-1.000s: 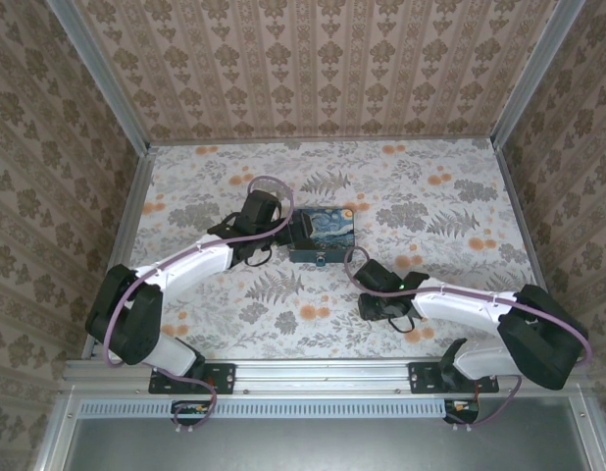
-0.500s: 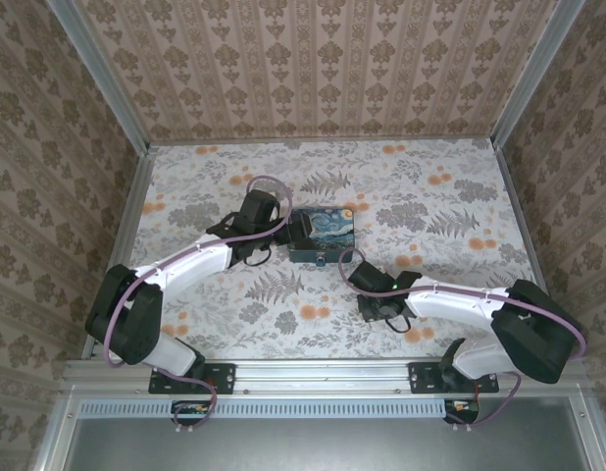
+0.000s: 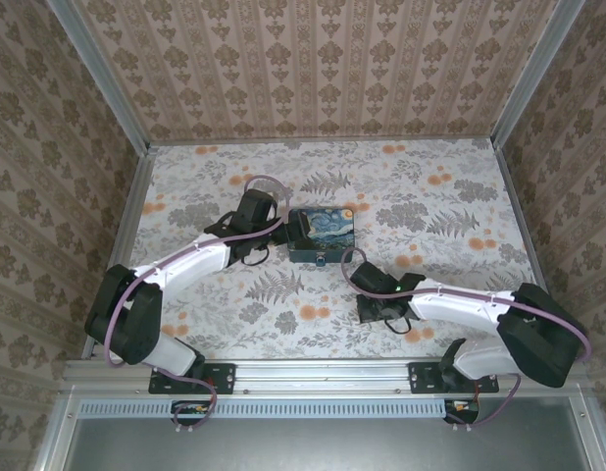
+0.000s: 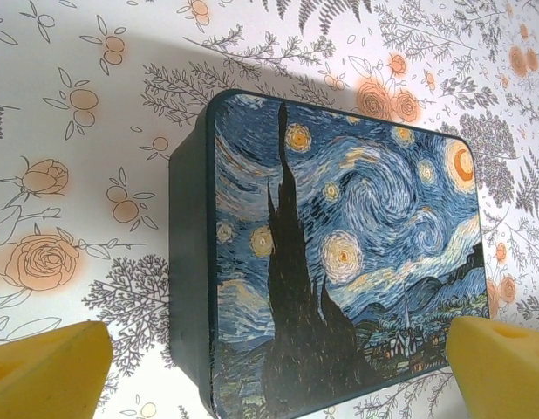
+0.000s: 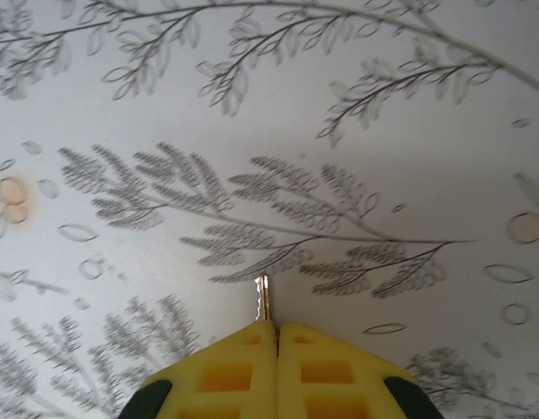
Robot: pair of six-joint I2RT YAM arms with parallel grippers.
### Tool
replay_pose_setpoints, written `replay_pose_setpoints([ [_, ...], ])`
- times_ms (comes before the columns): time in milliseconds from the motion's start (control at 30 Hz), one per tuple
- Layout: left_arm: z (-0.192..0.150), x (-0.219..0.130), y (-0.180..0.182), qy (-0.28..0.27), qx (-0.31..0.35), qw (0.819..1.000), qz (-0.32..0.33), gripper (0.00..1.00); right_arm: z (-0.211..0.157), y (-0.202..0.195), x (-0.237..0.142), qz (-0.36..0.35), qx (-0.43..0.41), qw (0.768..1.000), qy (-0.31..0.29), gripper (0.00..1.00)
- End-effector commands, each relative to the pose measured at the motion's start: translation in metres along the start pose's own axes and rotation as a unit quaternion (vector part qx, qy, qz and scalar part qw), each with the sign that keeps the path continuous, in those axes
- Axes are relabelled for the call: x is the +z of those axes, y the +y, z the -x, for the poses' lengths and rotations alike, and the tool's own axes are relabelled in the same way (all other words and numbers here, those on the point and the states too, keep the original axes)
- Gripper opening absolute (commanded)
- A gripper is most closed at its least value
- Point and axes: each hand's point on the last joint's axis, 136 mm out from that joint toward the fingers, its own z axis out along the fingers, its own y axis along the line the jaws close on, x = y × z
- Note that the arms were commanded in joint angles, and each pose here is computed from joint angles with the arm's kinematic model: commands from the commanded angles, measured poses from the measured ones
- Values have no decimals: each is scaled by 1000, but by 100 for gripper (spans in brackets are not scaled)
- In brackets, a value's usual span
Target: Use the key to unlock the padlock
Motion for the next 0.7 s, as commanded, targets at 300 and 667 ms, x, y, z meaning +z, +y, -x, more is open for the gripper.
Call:
replay_pose_setpoints([
  [300,-5,-8,3,6,-4,1000,-5,100,8,16,-30,119,71,990,4,0],
  [667,-2,-10,4,7,1,1000,-2,100,36,33,-24,164,83,983,-5,0],
])
